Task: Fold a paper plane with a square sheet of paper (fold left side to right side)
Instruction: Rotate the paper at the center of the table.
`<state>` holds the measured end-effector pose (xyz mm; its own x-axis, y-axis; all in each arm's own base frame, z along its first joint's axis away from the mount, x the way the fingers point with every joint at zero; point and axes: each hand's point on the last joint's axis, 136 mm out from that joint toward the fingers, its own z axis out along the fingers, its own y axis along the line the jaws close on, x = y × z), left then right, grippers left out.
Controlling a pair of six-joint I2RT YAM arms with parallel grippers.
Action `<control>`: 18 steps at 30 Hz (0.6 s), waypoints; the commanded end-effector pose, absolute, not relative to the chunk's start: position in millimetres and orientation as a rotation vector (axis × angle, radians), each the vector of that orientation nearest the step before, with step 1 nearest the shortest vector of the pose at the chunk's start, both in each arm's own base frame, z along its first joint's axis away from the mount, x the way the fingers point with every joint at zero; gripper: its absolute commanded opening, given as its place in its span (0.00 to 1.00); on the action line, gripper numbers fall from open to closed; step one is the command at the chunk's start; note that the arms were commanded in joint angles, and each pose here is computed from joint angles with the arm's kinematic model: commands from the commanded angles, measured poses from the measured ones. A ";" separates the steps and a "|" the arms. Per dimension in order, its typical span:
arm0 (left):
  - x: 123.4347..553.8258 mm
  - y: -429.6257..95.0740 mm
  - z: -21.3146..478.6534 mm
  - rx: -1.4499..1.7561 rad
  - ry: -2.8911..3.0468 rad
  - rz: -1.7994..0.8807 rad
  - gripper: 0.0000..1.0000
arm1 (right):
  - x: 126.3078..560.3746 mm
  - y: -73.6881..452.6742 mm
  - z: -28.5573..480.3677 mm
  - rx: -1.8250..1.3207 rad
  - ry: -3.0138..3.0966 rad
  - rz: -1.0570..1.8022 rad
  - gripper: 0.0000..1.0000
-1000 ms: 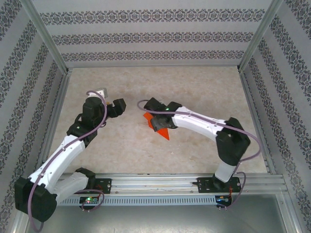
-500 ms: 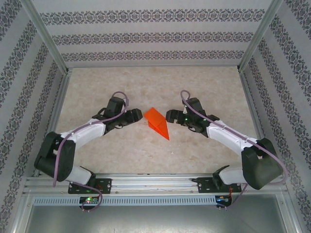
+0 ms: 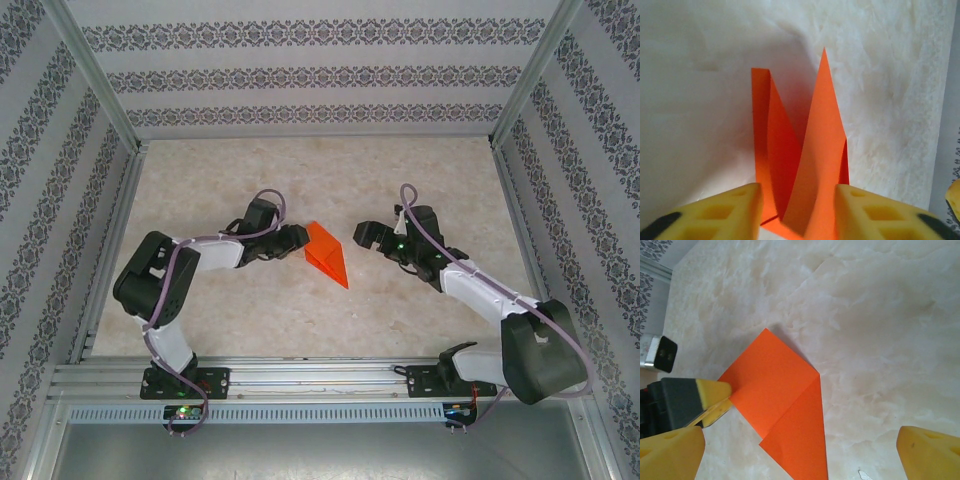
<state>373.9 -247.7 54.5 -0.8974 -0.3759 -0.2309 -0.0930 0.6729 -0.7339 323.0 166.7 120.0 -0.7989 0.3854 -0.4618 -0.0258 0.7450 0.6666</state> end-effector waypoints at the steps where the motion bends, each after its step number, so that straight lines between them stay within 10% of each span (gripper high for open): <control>1: 386.4 -261.7 65.6 -0.319 2.468 -1.144 0.34 | 320.8 167.0 128.4 0.253 2.306 0.986 0.98; 8: 386.9 -263.0 70.1 -0.250 2.450 -1.162 0.06 | 315.8 166.7 137.1 0.144 2.285 1.097 0.92; 18: 356.7 -256.0 116.7 0.104 2.323 -1.295 0.00 | 303.8 188.7 139.2 -0.174 2.274 1.282 0.85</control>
<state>366.8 -253.1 89.8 -0.9101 -0.2572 -0.3249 0.1084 0.6090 -0.7858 308.2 174.0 127.3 -0.8628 0.2384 -0.4458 -0.2213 0.6146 0.7571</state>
